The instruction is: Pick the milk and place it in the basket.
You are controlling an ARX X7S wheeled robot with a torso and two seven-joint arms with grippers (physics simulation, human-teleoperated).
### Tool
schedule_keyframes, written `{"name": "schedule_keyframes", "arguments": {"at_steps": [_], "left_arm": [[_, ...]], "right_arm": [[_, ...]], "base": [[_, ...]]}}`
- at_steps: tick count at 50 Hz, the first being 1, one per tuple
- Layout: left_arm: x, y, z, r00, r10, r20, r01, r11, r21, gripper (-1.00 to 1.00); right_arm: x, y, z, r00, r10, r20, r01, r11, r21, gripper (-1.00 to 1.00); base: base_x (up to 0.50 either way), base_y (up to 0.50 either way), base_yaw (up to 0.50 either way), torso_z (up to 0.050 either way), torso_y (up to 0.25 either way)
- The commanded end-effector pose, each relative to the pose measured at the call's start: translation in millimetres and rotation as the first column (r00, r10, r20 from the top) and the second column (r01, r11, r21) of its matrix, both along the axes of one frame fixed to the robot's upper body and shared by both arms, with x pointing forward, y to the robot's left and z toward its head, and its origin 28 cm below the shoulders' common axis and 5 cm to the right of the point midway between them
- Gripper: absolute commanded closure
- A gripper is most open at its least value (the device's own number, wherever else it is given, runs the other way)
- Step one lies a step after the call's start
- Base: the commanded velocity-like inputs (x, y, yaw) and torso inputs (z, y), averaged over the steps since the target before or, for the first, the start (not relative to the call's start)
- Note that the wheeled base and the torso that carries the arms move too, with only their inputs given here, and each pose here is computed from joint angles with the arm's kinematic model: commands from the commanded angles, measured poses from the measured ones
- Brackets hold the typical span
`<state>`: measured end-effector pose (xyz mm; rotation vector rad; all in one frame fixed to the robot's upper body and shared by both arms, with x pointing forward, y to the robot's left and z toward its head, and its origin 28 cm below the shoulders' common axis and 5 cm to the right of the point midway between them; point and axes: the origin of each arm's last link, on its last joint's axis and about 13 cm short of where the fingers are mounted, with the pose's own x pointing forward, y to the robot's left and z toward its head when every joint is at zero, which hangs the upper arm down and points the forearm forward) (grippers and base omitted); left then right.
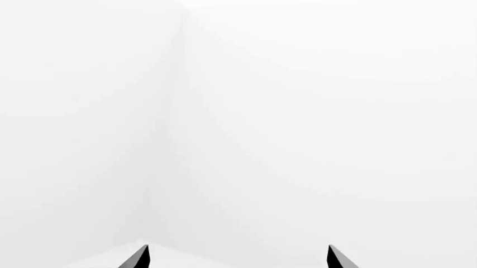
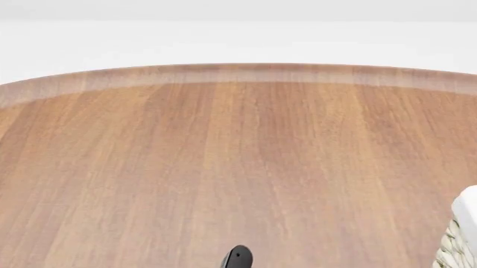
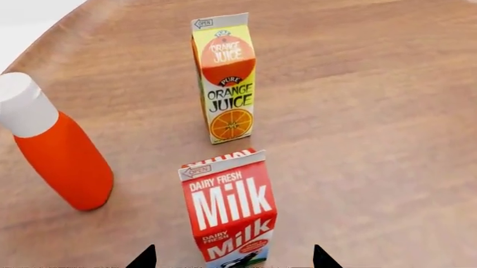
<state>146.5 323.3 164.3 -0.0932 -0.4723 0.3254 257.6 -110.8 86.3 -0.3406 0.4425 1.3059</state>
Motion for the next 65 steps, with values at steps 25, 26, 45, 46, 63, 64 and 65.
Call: {"name": "schedule_keyframes", "arguments": {"at_steps": [25, 26, 45, 46, 63, 64, 65], "left_arm": [[-1.7, 1.6, -1.1, 1.0, 0.006, 0.007, -0.007, 1.0, 0.01, -1.0], [-1.6, 1.7, -1.3, 1.0, 0.007, 0.006, -0.008, 1.0, 0.01, -1.0], [-1.2, 2.3, -2.1, 1.0, 0.009, 0.005, -0.009, 1.0, 0.008, -1.0], [-1.2, 2.3, -2.2, 1.0, 0.009, 0.005, -0.009, 1.0, 0.009, -1.0], [-1.1, 2.0, -1.7, 1.0, 0.007, 0.007, -0.007, 1.0, 0.009, -1.0], [-1.1, 2.0, -1.7, 1.0, 0.008, 0.006, -0.009, 1.0, 0.009, -1.0], [-1.1, 2.1, -1.6, 1.0, 0.009, 0.007, -0.009, 1.0, 0.008, -1.0]], "right_arm": [[15.9, 12.8, -7.9, 0.998, 0.06, -0.026, -0.06, 0.998, -0.002, -1.0], [16.4, 13.2, -8.7, 0.998, 0.062, -0.028, -0.062, 0.998, -0.006, -1.0], [27.4, 22.5, -21.6, 0.991, 0.11, -0.072, -0.111, 0.994, -0.014, -1.0], [27.7, 22.7, -21.9, 0.991, 0.111, -0.073, -0.112, 0.994, -0.012, -1.0], [38.6, 28.4, -28.9, 0.986, 0.134, -0.099, -0.138, 0.99, -0.027, -1.0], [39.4, 28.7, -29.0, 0.986, 0.136, -0.101, -0.139, 0.99, -0.026, -1.0], [40.0, 29.0, -29.3, 0.985, 0.137, -0.103, -0.141, 0.99, -0.028, -1.0]], "base": [[0.0, 0.0, 0.0, 0.0, 0.0], [0.0, 0.0, 0.0, 0.0, 0.0], [0.0, 0.0, 0.0, 0.0, 0.0], [0.0, 0.0, 0.0, 0.0, 0.0], [0.0, 0.0, 0.0, 0.0, 0.0], [0.0, 0.0, 0.0, 0.0, 0.0], [0.0, 0.0, 0.0, 0.0, 0.0]]}}
